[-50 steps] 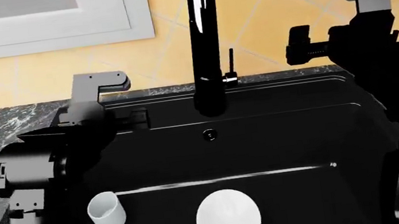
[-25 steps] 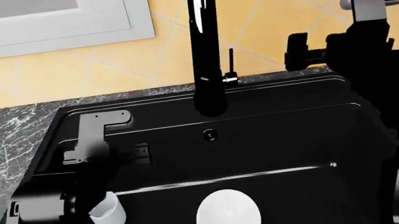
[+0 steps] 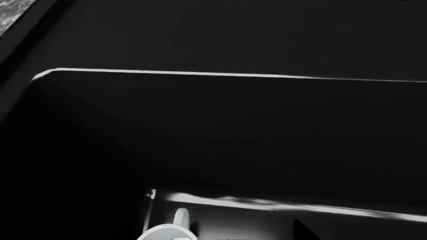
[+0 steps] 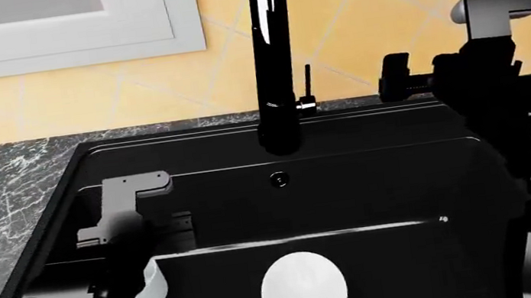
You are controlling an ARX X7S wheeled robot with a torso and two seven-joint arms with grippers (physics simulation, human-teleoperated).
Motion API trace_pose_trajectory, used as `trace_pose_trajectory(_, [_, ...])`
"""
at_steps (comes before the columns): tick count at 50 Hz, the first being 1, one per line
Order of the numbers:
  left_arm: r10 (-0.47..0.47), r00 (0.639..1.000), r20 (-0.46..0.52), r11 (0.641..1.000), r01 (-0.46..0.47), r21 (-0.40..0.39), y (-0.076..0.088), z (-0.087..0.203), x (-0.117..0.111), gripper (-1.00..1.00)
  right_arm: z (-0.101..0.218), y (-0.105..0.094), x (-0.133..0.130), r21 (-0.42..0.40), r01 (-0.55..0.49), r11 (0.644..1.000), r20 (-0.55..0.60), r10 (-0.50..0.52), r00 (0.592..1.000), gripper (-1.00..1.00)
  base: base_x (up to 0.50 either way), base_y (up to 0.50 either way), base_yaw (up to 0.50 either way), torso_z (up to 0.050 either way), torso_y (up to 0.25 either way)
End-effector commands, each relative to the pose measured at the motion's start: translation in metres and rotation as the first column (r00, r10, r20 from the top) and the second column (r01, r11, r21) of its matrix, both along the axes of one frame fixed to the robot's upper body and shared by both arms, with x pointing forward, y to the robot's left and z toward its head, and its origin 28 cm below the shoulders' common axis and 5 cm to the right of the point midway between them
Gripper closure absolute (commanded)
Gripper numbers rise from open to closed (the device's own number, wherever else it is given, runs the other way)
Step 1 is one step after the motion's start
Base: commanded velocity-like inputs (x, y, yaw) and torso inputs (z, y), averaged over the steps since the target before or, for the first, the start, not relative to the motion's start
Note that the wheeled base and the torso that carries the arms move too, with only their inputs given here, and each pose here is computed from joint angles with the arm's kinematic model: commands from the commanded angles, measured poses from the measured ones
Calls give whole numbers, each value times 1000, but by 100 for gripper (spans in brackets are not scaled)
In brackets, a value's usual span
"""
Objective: Pick the cup and bowl from the sink and place them on the counter for drying.
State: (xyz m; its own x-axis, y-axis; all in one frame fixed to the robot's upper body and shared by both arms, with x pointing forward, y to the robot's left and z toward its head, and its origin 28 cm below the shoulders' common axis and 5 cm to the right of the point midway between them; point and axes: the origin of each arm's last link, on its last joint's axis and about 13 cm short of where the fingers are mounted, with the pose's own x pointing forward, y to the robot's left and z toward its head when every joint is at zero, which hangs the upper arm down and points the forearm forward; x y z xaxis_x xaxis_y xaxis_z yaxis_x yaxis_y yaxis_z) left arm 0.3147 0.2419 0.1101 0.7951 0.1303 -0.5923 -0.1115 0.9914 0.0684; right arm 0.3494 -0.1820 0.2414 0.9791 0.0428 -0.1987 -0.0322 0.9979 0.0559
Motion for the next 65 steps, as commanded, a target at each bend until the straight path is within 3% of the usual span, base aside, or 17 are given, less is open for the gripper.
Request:
trace_pose_trajectory(1, [71, 997, 34, 997, -70, -24, 4, -3, -3, -100, -5, 1, 1, 6, -4, 1000, -13, 5, 1000, -100, 0, 0, 0, 0, 0])
trace_pose_trajectory(35, [196, 980, -21, 980, -196, -33, 4, -37, -11, -100, -16, 1, 2, 13, -14, 1000, -37, 15, 999, -100, 0, 0, 0, 0, 0])
trace_pose_trajectory(65, [225, 972, -71, 973, -228, -40, 6, -64, -4, -100, -24, 3, 3, 13, -24, 1000, -56, 24, 998, -100, 0, 0, 0, 0, 0])
